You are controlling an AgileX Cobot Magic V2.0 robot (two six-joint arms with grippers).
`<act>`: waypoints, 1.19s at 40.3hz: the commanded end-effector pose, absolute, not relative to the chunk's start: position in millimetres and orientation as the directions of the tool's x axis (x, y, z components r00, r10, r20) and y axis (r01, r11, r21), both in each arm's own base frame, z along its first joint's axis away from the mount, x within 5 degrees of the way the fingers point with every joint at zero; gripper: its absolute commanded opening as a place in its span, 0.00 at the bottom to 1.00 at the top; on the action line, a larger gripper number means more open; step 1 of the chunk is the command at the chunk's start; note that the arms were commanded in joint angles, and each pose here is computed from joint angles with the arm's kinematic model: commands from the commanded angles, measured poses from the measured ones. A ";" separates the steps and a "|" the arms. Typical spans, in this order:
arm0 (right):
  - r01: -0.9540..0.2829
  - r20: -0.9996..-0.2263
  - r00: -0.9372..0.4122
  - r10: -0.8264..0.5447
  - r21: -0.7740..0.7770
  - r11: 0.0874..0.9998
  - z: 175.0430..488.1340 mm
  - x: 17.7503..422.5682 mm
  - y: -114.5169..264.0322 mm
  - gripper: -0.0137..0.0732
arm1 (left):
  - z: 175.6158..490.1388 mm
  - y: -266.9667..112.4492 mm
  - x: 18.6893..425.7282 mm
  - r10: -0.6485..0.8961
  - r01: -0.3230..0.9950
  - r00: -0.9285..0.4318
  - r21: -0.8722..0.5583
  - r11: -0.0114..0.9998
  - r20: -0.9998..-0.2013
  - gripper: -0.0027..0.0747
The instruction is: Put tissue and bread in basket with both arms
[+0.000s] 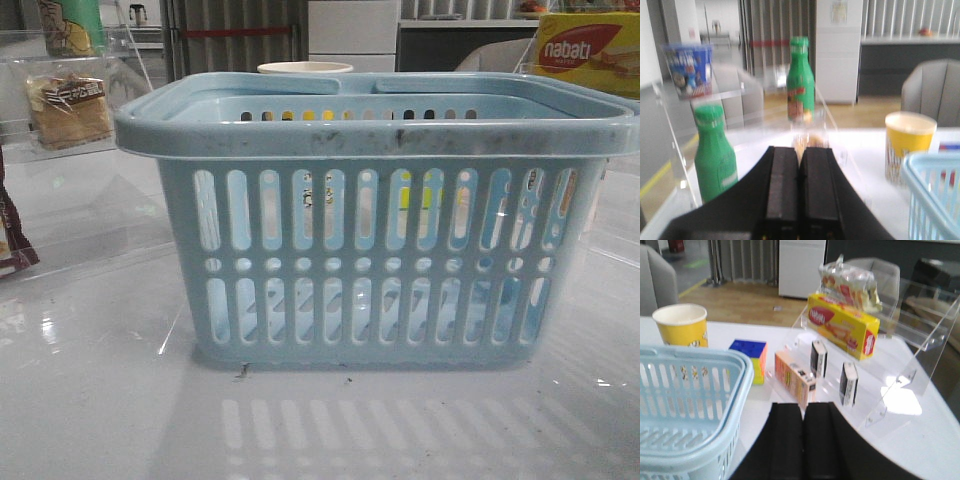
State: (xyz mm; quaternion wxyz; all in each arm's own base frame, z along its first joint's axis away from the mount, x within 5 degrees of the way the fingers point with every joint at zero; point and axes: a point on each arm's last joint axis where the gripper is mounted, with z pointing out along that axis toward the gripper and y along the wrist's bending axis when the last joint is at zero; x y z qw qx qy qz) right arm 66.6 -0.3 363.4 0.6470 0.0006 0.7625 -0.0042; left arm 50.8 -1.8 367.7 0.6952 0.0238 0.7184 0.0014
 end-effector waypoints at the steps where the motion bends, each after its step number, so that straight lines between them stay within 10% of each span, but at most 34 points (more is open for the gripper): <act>1: 0.004 -0.986 -0.169 -0.003 -0.004 1.000 372.0 80.6 -0.3 0.22 | 374.8 -2.4 65.0 0.024 0.035 -0.067 0.022 0.999 -0.997 0.15; 23: 0.002 -0.883 -0.470 0.001 0.000 1.000 335.3 135.2 -1.0 0.23 | 344.2 -3.9 117.2 0.032 0.043 -0.371 0.017 0.999 -0.928 0.15; 29: 0.002 -0.854 -0.521 0.002 0.001 1.000 326.9 147.9 -1.2 0.48 | 340.8 -4.0 123.4 0.033 0.044 -0.397 0.017 0.999 -0.917 0.16; 36: 0.003 -0.819 -0.574 0.003 0.002 1.000 318.6 163.2 -1.4 0.82 | 338.9 -4.1 127.9 0.033 0.044 -0.409 0.017 0.999 -0.912 0.42; 42: 0.043 -0.802 -0.596 0.035 0.012 0.999 322.1 183.0 -7.9 0.84 | 338.9 -3.8 129.6 0.041 0.044 -0.405 0.025 0.999 -0.913 0.68; 48: 0.127 -0.797 -0.597 0.093 0.020 0.992 337.3 211.1 -26.6 0.84 | 338.9 -3.8 129.6 0.041 0.044 -0.405 0.025 0.999 -0.913 0.66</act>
